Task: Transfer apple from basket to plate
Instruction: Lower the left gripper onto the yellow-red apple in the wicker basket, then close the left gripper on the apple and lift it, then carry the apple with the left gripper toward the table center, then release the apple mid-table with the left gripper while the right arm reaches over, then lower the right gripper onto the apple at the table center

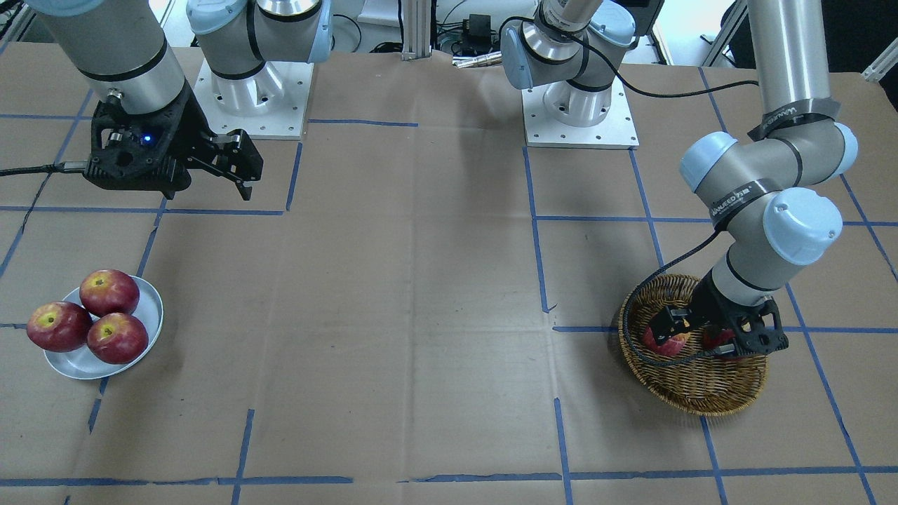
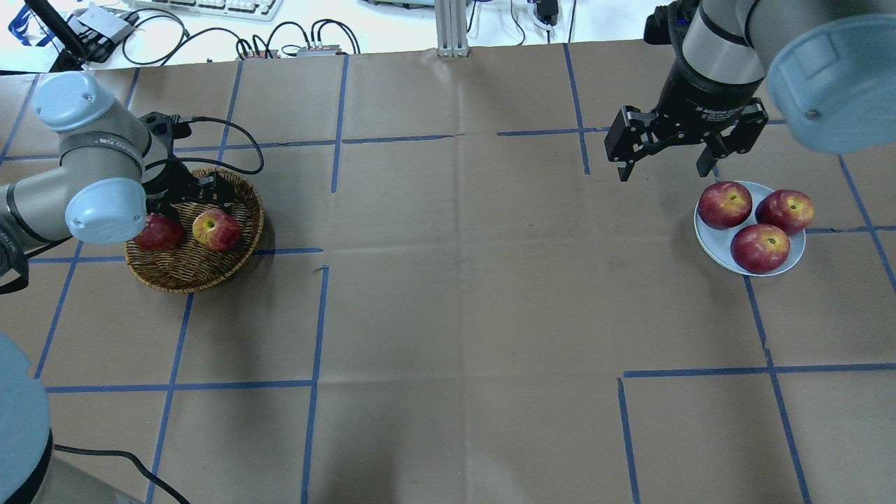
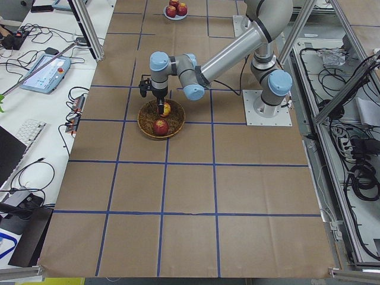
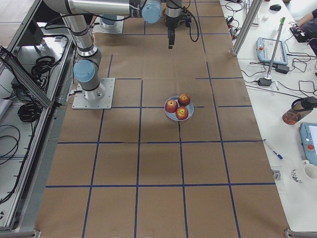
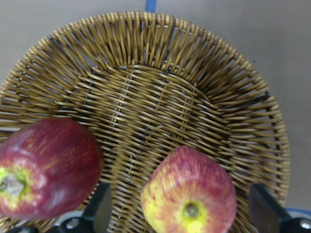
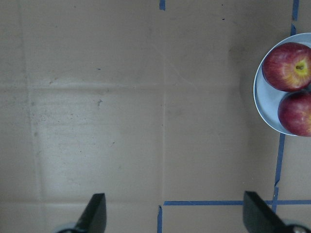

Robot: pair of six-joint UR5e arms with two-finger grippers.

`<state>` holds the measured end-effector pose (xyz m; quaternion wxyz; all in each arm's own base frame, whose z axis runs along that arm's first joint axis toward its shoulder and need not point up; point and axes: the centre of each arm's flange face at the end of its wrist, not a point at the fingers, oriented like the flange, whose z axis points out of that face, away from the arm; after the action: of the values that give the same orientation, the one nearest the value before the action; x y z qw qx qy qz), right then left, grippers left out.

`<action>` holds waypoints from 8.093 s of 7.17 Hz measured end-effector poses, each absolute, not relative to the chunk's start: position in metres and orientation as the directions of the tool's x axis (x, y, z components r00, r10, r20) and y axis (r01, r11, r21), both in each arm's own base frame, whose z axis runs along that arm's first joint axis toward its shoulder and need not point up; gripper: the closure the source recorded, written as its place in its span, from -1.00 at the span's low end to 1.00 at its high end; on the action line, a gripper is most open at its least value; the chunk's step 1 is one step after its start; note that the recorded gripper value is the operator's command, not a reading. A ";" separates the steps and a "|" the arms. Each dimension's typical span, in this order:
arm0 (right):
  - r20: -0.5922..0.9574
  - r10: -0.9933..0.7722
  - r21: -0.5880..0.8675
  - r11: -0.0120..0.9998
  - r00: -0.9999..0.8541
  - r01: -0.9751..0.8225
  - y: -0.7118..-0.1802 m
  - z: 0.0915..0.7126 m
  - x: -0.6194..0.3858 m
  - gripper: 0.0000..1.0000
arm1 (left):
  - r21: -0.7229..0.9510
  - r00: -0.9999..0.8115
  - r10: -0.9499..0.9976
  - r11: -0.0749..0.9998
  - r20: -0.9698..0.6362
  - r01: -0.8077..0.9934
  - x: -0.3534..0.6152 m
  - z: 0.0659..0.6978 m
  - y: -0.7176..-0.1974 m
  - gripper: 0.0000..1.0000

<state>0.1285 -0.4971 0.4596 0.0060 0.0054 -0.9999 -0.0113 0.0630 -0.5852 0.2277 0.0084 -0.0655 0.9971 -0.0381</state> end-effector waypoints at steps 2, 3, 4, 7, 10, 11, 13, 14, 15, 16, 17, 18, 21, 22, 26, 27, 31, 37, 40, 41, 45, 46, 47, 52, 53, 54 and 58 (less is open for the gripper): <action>0.012 -0.011 0.023 1.000 -1.000 -0.011 -0.497 0.460 0.128 -1.00 | -0.062 -0.991 -0.132 0.989 -0.006 -0.131 0.063 0.216 -0.585 -0.98; 0.012 -0.011 0.023 1.000 -1.000 -0.011 -0.497 0.460 0.128 -1.00 | -0.054 -0.991 -0.134 0.989 0.005 -0.134 0.061 0.210 -0.585 -0.98; 0.012 -0.011 0.023 1.000 -1.000 -0.011 -0.497 0.460 0.128 -1.00 | -0.047 -0.990 -0.137 0.989 0.021 -0.138 0.060 0.205 -0.584 -0.97; 0.012 -0.011 0.023 1.000 -1.000 -0.011 -0.497 0.460 0.128 -1.00 | -0.034 -0.990 -0.135 0.990 0.033 -0.136 0.058 0.198 -0.583 -0.71; 0.012 -0.011 0.023 1.000 -1.000 -0.011 -0.497 0.460 0.128 -1.00 | -0.033 -0.991 -0.127 0.991 0.029 -0.128 0.058 0.198 -0.582 -0.19; 0.012 -0.011 0.023 1.000 -1.000 -0.011 -0.497 0.460 0.128 -1.00 | -0.037 -0.992 -0.125 0.991 0.029 -0.126 0.058 0.199 -0.582 -0.07; 0.012 -0.011 0.023 1.000 -1.000 -0.011 -0.497 0.460 0.128 -1.00 | -0.052 -0.992 -0.121 0.991 0.024 -0.122 0.056 0.210 -0.584 -0.07; 0.012 -0.011 0.023 1.000 -1.000 -0.011 -0.497 0.460 0.128 -1.00 | -0.062 -0.993 -0.119 0.991 0.022 -0.120 0.050 0.217 -0.586 -0.08; 0.012 -0.011 0.023 1.000 -1.000 -0.011 -0.497 0.460 0.128 -1.00 | -0.075 -0.992 -0.122 0.990 0.021 -0.123 0.039 0.226 -0.587 -0.10; 0.012 -0.011 0.023 1.000 -1.000 -0.011 -0.497 0.460 0.128 -1.00 | -0.095 -0.992 -0.123 0.988 0.020 -0.124 0.017 0.238 -0.589 -0.12; 0.012 -0.011 0.023 1.000 -1.000 -0.011 -0.497 0.460 0.128 -1.00 | -0.118 -0.992 -0.121 0.985 0.022 -0.123 -0.023 0.251 -0.591 -0.12; 0.012 -0.011 0.023 1.000 -1.000 -0.011 -0.497 0.460 0.128 -1.00 | -0.137 -0.992 -0.121 0.983 0.029 -0.124 -0.070 0.261 -0.593 -0.12; 0.012 -0.011 0.023 1.000 -1.000 -0.011 -0.497 0.460 0.128 -1.00 | -0.149 -0.993 -0.096 0.983 0.063 -0.105 -0.218 0.266 -0.577 -0.12; 0.012 -0.011 0.023 1.000 -1.000 -0.011 -0.497 0.460 0.128 -1.00 | -0.142 -0.995 -0.068 0.987 0.066 -0.077 -0.260 0.251 -0.567 -0.13; 0.012 -0.011 0.023 1.000 -1.000 -0.011 -0.497 0.460 0.128 -1.00 | -0.171 -0.996 -0.001 0.985 0.091 -0.017 -0.351 0.206 -0.554 -0.18; 0.012 -0.011 0.023 1.000 -1.000 -0.011 -0.497 0.460 0.128 -1.00 | -0.168 -0.996 0.003 0.986 0.090 -0.012 -0.356 0.202 -0.555 -0.24; 0.012 -0.011 0.023 1.000 -1.000 -0.011 -0.497 0.460 0.128 -1.00 | -0.156 -0.996 -0.001 0.988 0.093 -0.016 -0.365 0.191 -0.556 -0.97; 0.012 -0.011 0.023 1.000 -1.000 -0.011 -0.497 0.460 0.128 -1.00 | -0.173 -0.995 -0.025 0.984 0.099 -0.042 -0.354 0.238 -0.552 -0.97; 0.011 -0.011 0.022 1.000 -1.000 -0.011 -0.497 0.460 0.129 -1.00 | -0.137 -0.998 0.030 0.990 0.054 0.023 -0.276 0.346 -0.522 -0.98; 0.010 -0.012 0.022 1.000 -1.000 -0.012 -0.497 0.460 0.129 -1.00 | -0.120 -0.998 0.040 0.992 0.043 0.035 -0.244 0.389 -0.502 -0.98; 0.016 0.028 -0.030 0.999 -0.999 0.028 -0.503 0.456 0.173 -1.00 | -0.072 -0.992 0.124 0.990 0.020 0.122 -0.156 0.493 -0.417 -0.98; 0.017 0.033 -0.047 0.998 -0.999 0.032 -0.507 0.446 0.204 -1.00 | -0.066 -0.990 0.137 0.989 0.022 0.135 -0.149 0.492 -0.416 -0.98; 0.012 0.051 -0.058 0.997 -0.999 0.050 -0.513 0.431 0.238 -1.00 | -0.063 -0.989 0.142 0.988 0.027 0.141 -0.147 0.488 -0.418 -0.98; -0.021 0.100 -0.102 0.990 -0.995 0.102 -0.555 0.322 0.353 -1.00 | -0.044 -0.988 0.151 0.988 0.028 0.149 -0.146 0.473 -0.414 -0.98; -0.019 0.100 -0.098 0.990 -0.995 0.101 -0.565 0.294 0.359 -1.00 | -0.044 -0.988 0.151 0.988 0.029 0.150 -0.146 0.473 -0.414 -0.98; -0.015 0.099 -0.092 0.991 -0.995 0.100 -0.573 0.266 0.362 -1.00 | -0.043 -0.988 0.151 0.988 0.030 0.150 -0.146 0.473 -0.414 -0.98; 0.009 0.087 -0.051 0.995 -0.996 0.087 -0.577 0.197 0.364 -1.00 | -0.034 -0.988 0.150 0.988 0.031 0.149 -0.146 0.467 -0.408 -0.98</action>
<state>0.3642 -0.5771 0.1974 0.0054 -0.0435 -0.9987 0.0253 -0.1459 -0.4084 0.4667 -0.0169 0.0749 0.9969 -0.0155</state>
